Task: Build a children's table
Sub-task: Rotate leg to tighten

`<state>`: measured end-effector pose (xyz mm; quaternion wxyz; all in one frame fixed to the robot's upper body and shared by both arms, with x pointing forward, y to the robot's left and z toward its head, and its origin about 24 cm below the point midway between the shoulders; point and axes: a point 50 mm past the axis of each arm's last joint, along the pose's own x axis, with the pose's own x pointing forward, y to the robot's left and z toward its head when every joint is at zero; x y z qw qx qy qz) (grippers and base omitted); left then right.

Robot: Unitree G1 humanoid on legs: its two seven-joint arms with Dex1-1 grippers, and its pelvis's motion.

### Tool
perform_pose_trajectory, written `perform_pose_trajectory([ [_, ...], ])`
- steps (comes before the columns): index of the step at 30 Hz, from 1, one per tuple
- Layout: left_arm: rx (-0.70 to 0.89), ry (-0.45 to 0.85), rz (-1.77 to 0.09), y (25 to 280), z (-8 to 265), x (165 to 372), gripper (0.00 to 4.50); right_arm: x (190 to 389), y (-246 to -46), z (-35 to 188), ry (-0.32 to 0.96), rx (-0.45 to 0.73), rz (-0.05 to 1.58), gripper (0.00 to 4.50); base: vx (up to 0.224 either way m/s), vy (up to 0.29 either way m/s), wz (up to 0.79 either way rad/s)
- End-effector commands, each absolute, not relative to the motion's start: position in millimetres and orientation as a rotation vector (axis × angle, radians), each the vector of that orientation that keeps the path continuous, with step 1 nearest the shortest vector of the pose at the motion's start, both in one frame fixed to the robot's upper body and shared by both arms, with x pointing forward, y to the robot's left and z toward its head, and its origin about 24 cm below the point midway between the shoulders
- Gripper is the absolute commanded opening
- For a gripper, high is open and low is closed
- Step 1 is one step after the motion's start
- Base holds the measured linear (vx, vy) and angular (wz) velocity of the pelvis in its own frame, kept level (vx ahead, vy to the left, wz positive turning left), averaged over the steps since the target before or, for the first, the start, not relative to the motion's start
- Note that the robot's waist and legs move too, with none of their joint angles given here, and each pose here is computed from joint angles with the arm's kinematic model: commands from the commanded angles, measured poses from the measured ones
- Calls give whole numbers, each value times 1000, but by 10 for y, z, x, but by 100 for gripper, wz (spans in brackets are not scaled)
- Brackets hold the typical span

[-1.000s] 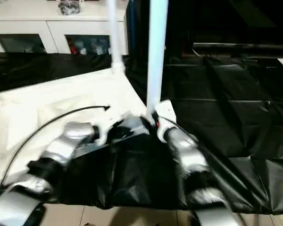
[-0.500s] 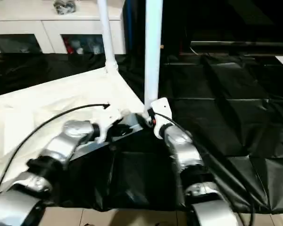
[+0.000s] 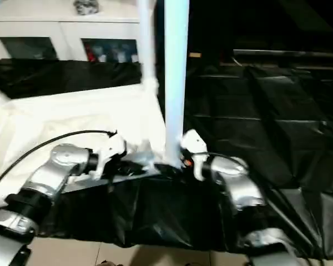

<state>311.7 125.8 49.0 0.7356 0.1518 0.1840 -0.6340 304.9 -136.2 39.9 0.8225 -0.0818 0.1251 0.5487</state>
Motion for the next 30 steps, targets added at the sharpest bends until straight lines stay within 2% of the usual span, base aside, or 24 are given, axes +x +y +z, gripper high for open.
perform_pose_trajectory([
  [1,347,302,-1458,1163,682,3141,0,2970,-1276,387,281,-172,1261,320,0,0,0],
  [2,345,305,-1467,1166,682,3137,0,2967,-1279,388,283,-177,1267,320,0,0,0],
  [5,345,323,-1480,1177,664,3131,0,2959,-1285,384,288,-186,1274,283,0,0,0],
  [12,336,326,-1366,1142,625,3206,0,2949,-1228,350,283,-157,1232,273,0,0,0],
  [13,327,326,-1308,1116,616,3243,0,2999,-1193,322,280,-151,1147,272,0,0,0],
  [16,321,326,-1271,1098,610,3266,0,3034,-1168,302,279,-148,1087,272,0,0,0],
  [18,324,336,-1182,1011,572,3313,0,3157,-1096,226,285,-149,872,272,0,0,0],
  [21,323,335,-1123,948,564,3348,0,3209,-1032,195,289,-123,774,272,0,0,0],
  [24,313,324,-1031,766,581,3405,0,3297,-831,171,298,-58,612,272,0,0,0],
  [25,309,314,-1006,666,607,3421,0,3332,-712,190,286,-79,571,272,0,0,0],
  [28,311,298,-1026,595,636,3417,0,3347,-648,231,259,-82,585,272,0,0,0],
  [29,311,295,-1024,588,642,3419,0,3355,-640,238,255,-76,577,328,0,0,0],
  [30,314,293,-1026,588,643,3419,0,3357,-640,242,255,-68,581,328,0,0,0],
])
